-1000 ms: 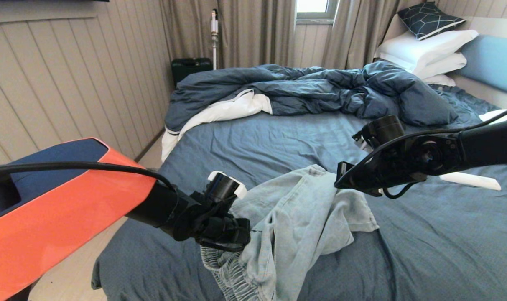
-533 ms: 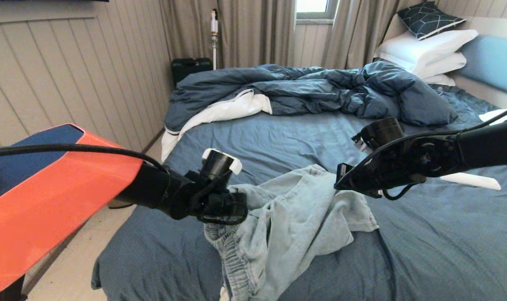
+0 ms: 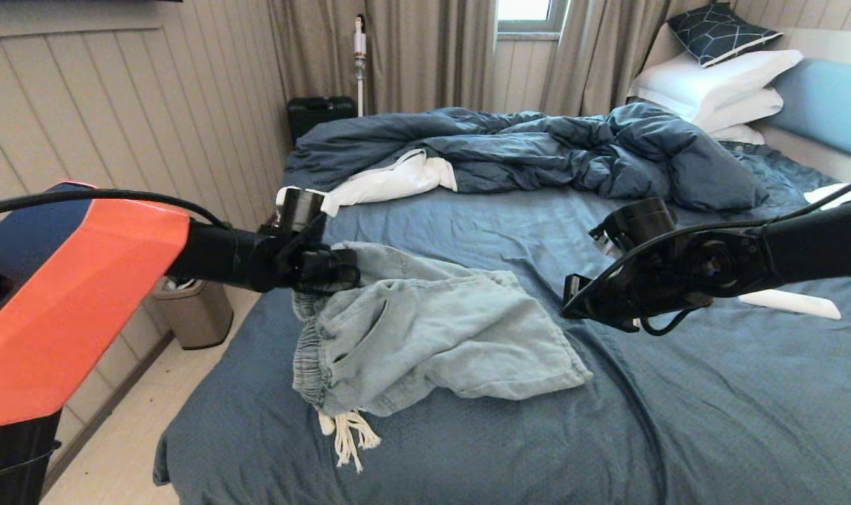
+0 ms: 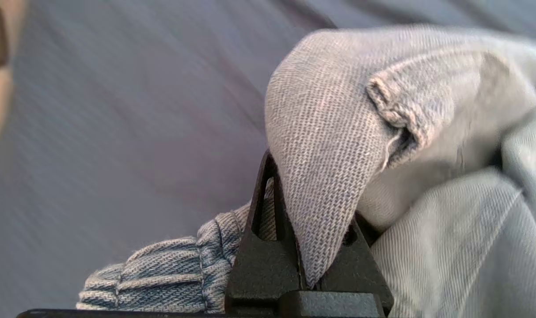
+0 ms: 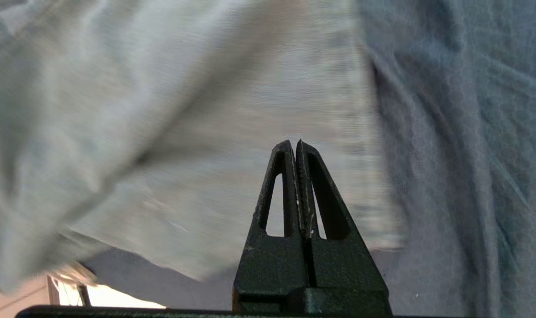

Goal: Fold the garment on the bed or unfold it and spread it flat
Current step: Unford the blue shorts

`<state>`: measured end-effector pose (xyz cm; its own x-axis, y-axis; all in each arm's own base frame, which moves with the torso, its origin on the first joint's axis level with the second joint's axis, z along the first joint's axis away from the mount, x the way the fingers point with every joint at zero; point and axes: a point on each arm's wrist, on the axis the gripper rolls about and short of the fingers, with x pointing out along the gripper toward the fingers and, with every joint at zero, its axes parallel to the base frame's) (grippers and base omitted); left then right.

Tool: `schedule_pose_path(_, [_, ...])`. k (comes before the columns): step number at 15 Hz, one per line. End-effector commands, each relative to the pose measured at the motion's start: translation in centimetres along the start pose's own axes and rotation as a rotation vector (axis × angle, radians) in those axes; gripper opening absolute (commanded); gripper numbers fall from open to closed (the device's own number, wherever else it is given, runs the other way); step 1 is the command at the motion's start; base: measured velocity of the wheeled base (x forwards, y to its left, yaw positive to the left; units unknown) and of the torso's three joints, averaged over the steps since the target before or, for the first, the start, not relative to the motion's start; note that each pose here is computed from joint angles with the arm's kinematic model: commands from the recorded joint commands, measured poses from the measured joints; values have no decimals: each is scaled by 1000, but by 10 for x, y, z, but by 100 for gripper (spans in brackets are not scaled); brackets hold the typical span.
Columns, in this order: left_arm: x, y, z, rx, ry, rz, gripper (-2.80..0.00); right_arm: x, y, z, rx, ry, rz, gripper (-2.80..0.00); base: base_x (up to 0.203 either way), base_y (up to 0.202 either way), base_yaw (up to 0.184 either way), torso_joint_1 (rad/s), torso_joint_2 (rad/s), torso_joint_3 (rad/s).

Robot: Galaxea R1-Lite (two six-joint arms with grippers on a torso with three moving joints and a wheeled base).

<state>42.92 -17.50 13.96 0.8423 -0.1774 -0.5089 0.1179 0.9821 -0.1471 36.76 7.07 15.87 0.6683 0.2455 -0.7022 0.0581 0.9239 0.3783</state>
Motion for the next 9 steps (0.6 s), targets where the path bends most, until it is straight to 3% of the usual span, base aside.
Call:
schedule_pose_path(1, [28,12,-4,-5,0,30,-280,3,-1,-1,4,8,-3,-280,0,0,0,0,0,0])
schedule_pose_path(4, [58,26,-15,11,17,61,-280,8,-2,-2,5,17,-7,-280,0,0,0,0,0,0])
schedule_pose_path(8, [58,34,-13,7,15,77,-280,10,-2,-2,4,20,-7,-280,0,0,0,0,0,0])
schedule_pose_path(9, [57,34,-13,8,14,88,0,11,-2,-2,5,23,-9,-280,0,0,0,0,0,0])
